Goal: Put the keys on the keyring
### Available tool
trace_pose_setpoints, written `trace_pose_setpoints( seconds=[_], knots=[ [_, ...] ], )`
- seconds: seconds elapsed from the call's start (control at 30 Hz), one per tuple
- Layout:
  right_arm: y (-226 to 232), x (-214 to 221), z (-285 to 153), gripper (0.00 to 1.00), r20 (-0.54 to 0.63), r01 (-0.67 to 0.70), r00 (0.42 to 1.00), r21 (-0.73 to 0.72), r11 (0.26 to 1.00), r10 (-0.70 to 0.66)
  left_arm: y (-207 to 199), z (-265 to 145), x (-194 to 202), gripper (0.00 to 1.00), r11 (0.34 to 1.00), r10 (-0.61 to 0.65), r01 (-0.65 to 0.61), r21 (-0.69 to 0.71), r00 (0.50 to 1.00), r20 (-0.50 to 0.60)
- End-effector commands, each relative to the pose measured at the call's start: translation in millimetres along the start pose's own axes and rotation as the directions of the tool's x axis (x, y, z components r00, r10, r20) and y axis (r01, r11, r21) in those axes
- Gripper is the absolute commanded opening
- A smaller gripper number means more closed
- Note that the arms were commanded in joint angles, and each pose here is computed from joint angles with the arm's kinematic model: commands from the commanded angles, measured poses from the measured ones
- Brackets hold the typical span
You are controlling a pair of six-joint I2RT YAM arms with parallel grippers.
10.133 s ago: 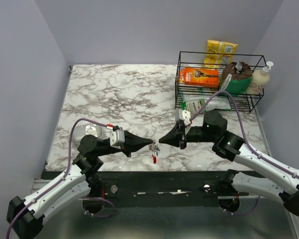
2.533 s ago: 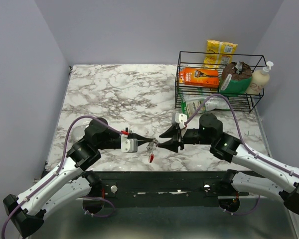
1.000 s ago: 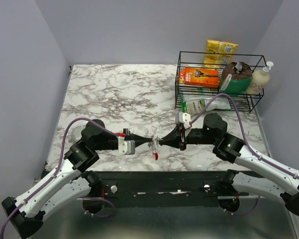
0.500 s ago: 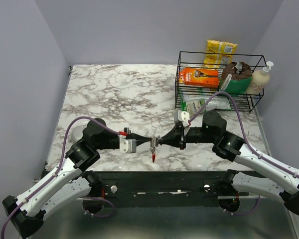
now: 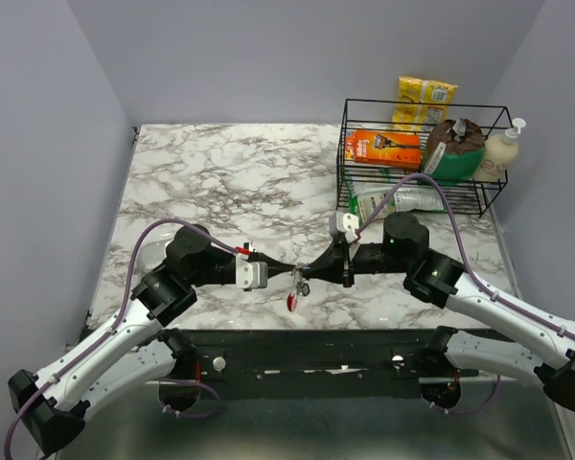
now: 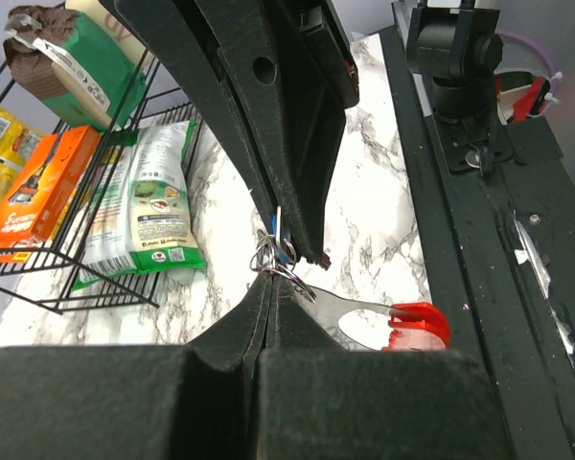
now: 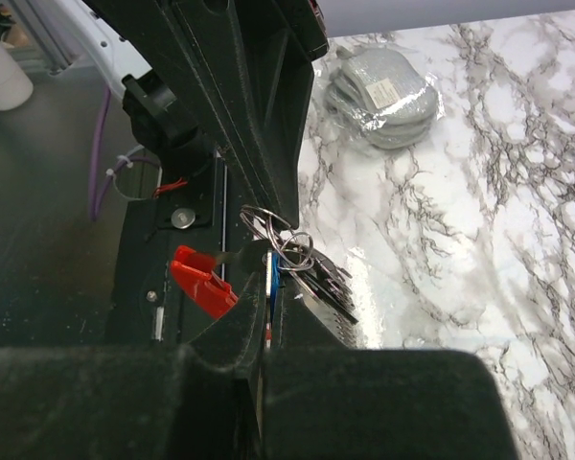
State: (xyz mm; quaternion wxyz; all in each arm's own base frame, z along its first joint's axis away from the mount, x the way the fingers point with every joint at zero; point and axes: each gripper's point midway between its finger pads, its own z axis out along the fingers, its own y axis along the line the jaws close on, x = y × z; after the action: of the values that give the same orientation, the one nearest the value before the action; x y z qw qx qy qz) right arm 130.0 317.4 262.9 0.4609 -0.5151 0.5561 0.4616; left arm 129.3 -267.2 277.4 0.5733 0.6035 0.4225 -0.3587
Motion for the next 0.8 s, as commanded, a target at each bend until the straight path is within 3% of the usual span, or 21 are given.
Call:
trace_pose_setpoints(
  seconds=[0.0,0.63,0.73,0.77],
  knots=[
    [2,-20,3,0.00,0.053,0.032,0.998,-0.015,0.999,-0.031,4,3,4,0.00,0.999,-0.031,0.031,-0.028,1.000,-0.001],
    [-23,34,9,0.01,-0.039,-0.031,0.999,0.111,0.993,0.035,32,5,26,0.00,0.955,-0.145,0.150,-0.254,0.989,0.037],
    [-26,41,11,0.02,-0.057,-0.042,0.997,0.120,0.992,0.049,34,5,28,0.00,0.949,-0.148,0.156,-0.274,0.988,0.050],
    [-27,42,11,0.07,-0.059,-0.044,0.997,0.124,0.991,0.052,35,5,29,0.00,0.947,-0.147,0.157,-0.282,0.988,0.053]
  ],
)
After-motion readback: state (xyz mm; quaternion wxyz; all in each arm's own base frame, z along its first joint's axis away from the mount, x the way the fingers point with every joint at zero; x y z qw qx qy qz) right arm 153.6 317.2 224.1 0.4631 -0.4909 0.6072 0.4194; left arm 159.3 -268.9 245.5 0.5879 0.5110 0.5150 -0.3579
